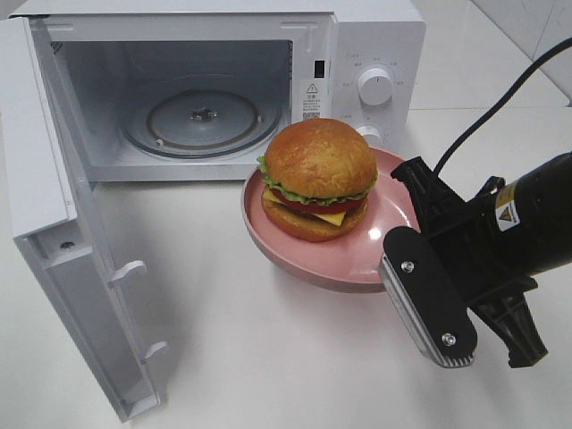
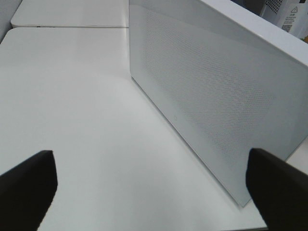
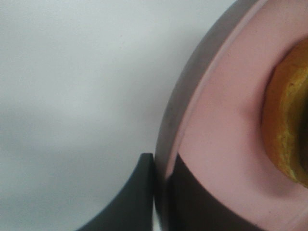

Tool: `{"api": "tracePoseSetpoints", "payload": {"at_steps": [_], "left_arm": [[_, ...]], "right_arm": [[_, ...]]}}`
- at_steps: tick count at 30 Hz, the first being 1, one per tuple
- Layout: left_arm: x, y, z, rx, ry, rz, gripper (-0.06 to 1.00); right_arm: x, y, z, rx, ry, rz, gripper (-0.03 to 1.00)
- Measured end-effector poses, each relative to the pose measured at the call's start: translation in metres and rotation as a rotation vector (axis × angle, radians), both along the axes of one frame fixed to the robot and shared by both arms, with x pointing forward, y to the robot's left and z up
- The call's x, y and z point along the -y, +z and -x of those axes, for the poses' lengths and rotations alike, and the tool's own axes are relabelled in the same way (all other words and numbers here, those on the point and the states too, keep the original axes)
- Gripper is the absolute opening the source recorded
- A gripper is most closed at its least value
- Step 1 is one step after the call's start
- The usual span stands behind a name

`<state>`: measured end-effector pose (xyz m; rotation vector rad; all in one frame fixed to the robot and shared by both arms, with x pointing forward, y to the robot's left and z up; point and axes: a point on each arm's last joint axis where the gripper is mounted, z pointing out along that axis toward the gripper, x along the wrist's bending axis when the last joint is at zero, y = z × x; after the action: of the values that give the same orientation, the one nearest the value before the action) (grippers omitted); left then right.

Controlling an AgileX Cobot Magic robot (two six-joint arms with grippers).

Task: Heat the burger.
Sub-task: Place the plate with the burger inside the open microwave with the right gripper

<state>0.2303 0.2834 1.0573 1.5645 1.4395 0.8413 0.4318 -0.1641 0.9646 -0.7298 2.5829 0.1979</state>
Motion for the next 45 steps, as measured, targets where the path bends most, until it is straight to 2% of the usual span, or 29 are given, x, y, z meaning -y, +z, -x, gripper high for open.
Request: {"api": "tracePoseSetpoints", "payload": {"at_steps": [11, 18, 34, 45], "left_arm": [[0.000, 0.000, 0.000, 0.000, 0.000, 0.000, 0.99], [0.000, 0.000, 0.000, 0.000, 0.000, 0.000, 0.99], [0.000, 0.000, 0.000, 0.000, 0.000, 0.000, 0.99], [0.000, 0.000, 0.000, 0.000, 0.000, 0.000, 0.99]], "right_arm": [[-0.012, 0.007, -0.016, 0.014, -0.013, -0.024, 0.03], [-0.034, 0.002, -0.022, 0.011, 0.034, 0.003, 0.03], [-0.050, 0.000, -0.044, 0.009, -0.012, -0.005, 0.03], [-0.064, 0.002, -0.058, -0.022, -0.011, 0.026, 0.03]]}}
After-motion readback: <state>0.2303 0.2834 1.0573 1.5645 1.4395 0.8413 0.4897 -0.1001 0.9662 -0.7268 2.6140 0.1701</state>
